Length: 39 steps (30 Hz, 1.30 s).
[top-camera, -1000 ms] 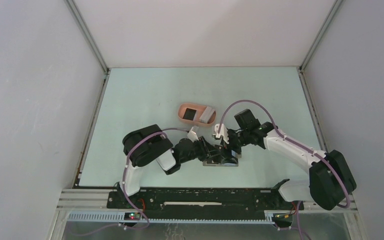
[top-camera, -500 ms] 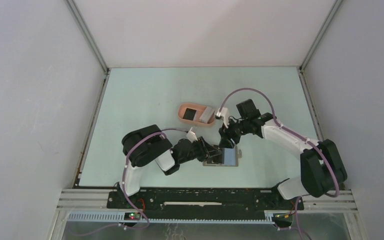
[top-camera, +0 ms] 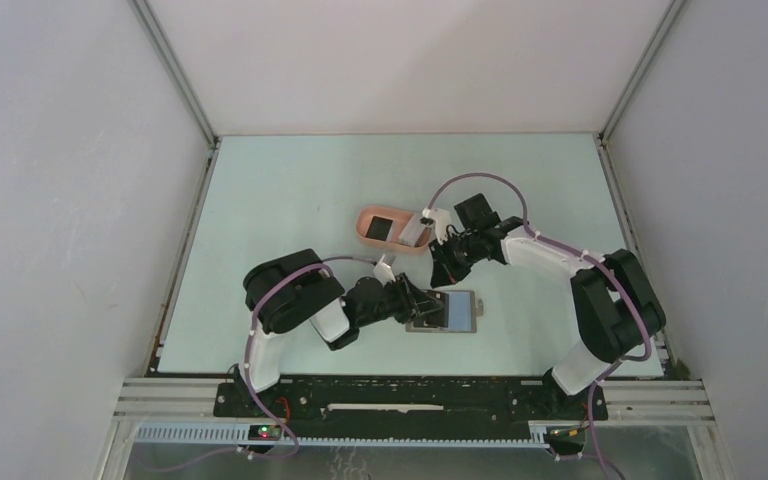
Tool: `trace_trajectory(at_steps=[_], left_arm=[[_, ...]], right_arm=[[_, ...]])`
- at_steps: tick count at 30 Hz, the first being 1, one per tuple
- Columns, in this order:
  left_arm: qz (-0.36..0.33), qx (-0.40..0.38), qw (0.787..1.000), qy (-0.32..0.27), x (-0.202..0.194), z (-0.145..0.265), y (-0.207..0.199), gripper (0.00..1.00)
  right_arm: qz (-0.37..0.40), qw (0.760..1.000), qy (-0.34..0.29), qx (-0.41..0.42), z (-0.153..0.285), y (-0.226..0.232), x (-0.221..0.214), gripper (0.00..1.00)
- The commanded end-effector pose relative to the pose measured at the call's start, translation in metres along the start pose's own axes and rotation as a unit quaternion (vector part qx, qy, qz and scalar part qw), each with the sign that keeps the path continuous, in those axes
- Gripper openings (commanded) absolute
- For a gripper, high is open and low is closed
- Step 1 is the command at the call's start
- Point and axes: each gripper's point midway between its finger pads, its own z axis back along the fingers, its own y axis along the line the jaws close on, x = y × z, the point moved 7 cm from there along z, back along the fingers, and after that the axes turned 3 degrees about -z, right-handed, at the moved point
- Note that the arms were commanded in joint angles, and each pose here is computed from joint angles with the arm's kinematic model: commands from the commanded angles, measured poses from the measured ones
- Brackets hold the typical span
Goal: Put the credit cards into the card holder
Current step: Insert the credit card into the card holder.
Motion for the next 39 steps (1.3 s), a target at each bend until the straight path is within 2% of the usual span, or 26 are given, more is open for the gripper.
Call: trace_trajectory(at_steps=[1, 14, 22, 39], left_arm=[[-0.021, 0.004, 1.000, 0.005, 0.000, -0.001, 0.004, 0.36], [-0.018, 0.002, 1.000, 0.005, 0.000, -0.005, 0.003, 0.36], [-0.018, 0.003, 1.000, 0.006, 0.000, -0.006, 0.003, 0.36], [-0.019, 0.005, 1.000, 0.004, 0.000, -0.006, 0.005, 0.36]], right_arm=[[-0.023, 1.000, -0.013, 0.007, -0.007, 0.008, 0.016, 0.10], [-0.104, 0.994, -0.009, -0.014, -0.035, 0.005, 0.018, 0.06], [-0.048, 0.997, 0.017, -0.054, -0.041, 0.008, 0.011, 0.04], [0.030, 0.994, 0.086, -0.059, -0.026, 0.004, 0.000, 0.00]])
